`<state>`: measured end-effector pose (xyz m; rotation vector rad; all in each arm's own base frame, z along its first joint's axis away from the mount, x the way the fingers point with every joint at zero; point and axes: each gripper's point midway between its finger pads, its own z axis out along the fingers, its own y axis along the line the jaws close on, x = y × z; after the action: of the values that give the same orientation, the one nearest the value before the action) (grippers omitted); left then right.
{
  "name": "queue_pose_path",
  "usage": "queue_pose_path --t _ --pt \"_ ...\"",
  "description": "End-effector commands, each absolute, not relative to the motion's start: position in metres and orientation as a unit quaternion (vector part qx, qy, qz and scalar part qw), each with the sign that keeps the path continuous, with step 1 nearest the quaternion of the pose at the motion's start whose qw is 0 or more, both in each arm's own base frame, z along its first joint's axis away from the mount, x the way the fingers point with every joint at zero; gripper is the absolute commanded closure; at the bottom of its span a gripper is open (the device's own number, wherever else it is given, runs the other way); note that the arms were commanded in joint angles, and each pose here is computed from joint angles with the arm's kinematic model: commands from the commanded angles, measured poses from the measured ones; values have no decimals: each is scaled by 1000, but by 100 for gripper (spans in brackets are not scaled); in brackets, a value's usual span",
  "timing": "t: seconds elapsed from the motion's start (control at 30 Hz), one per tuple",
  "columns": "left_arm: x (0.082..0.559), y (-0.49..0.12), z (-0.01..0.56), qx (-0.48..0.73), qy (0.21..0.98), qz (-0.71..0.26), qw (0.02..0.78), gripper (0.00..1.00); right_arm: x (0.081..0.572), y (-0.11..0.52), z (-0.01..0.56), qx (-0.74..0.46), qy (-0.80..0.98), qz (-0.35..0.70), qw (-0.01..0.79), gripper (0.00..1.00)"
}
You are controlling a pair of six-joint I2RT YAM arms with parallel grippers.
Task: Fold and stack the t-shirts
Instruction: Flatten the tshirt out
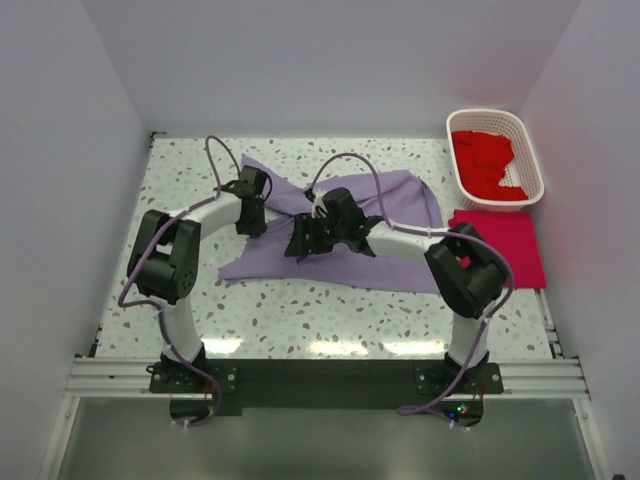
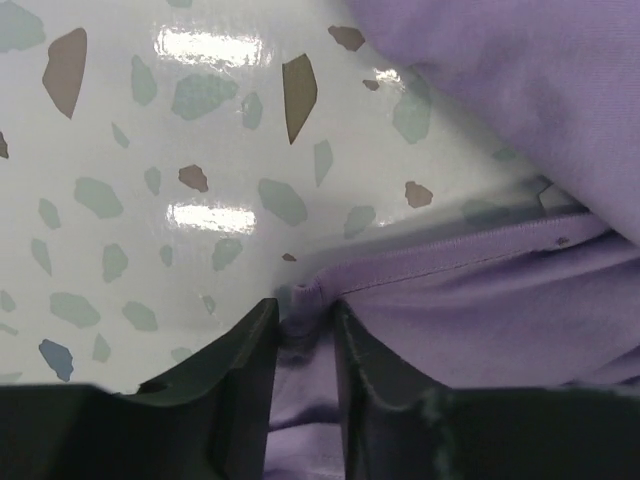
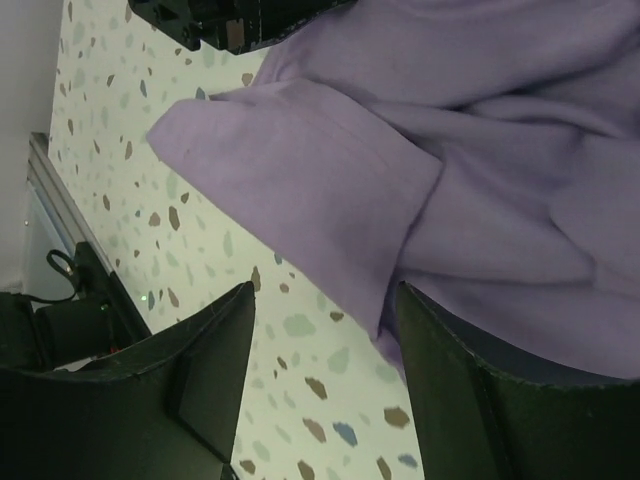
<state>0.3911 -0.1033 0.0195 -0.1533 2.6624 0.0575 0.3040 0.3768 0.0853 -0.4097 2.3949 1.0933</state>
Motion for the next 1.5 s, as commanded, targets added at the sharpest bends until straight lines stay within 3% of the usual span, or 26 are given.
queue_pose_path --t 0.0,0.03,0.2,0.47,0.53,0.63,0.67,0.8,1.0,1.23,1.47 --pt "403 -97 14 -52 969 21 239 70 328 409 103 -149 849 425 275 39" --pt "402 -98 11 -50 970 20 237 77 330 411 98 -145 853 420 275 39" --pt "401 -90 9 -46 971 36 234 92 345 410 77 -124 865 392 287 43" --pt "403 -79 15 -60 967 50 241 97 339 419 61 -134 871 384 274 46" --pt "403 -76 16 -62 967 54 242 97 335 424 57 -141 870 389 268 51" --pt "404 -73 17 -64 966 60 243 97 328 430 62 -149 864 402 264 69" --pt "404 -72 17 -65 966 61 243 97 325 431 65 -153 863 404 264 79" --pt "405 -65 20 -74 964 67 246 98 307 429 87 -183 850 416 266 100" --pt "407 -46 22 -102 961 75 247 98 243 422 102 -292 823 437 214 100" --pt "406 -26 15 -125 960 88 236 98 144 398 48 -398 821 398 94 100" --pt "405 -15 9 -137 959 101 228 98 101 373 29 -481 817 314 44 83"
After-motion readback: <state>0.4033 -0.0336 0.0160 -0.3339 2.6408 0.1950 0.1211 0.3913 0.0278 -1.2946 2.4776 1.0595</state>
